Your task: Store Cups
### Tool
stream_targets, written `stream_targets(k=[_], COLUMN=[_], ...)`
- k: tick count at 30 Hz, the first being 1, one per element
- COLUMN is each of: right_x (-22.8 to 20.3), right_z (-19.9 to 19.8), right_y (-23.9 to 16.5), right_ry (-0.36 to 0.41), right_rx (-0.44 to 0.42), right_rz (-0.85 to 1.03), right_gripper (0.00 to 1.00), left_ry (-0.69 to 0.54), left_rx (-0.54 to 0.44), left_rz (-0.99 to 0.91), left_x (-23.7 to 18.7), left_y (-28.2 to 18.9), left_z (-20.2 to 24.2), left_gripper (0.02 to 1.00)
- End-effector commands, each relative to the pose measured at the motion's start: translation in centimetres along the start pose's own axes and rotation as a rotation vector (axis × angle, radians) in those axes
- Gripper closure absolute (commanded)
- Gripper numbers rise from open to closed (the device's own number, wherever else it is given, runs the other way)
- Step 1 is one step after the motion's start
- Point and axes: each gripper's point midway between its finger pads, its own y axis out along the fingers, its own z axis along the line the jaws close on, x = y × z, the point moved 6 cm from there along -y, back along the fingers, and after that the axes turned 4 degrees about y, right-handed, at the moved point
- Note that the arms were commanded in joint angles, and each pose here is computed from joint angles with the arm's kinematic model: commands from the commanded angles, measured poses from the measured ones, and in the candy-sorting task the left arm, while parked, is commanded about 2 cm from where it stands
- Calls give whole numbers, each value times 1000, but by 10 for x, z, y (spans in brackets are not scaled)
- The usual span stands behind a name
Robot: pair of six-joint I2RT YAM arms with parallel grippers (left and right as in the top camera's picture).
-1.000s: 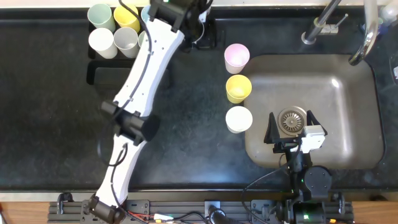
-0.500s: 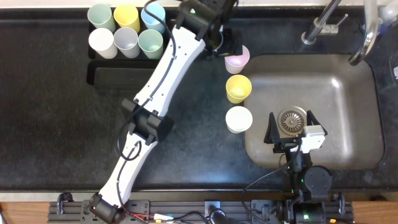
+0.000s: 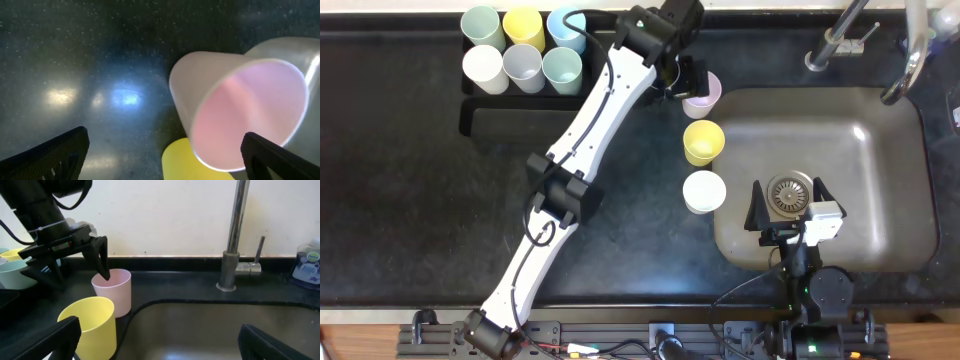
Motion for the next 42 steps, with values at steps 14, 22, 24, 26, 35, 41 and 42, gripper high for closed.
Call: stream_targets(k=[14,22,24,26,35,41,42], right_x=[-3,-4,-4,-4,-3,-3,-4], right_z=[1,1,1,1,1,1,1], right_y=[0,0,0,0,0,0,0], right_ry=[-3,-3,-3,-3,-3,-3,-3], right_rx=[8,8,8,8,8,8,8], right_rz=[0,1,1,1,0,0,1], right_gripper=[3,5,3,3,3,3,3], left_ry=[-25,-24,-21,-22,-66,-249,-291], left_rx=[-19,-5,-7,-4,118,275,284], left_rz=[-21,-40,-60,-95,-367,-504,-507], left_x=[14,16,17,21,-1,-50,-59], left_y=[19,16,9,-5,-169,-269,-273], left_z=[4,6,5,5,33,116,136], left_gripper=[27,982,982,982,982,980,982])
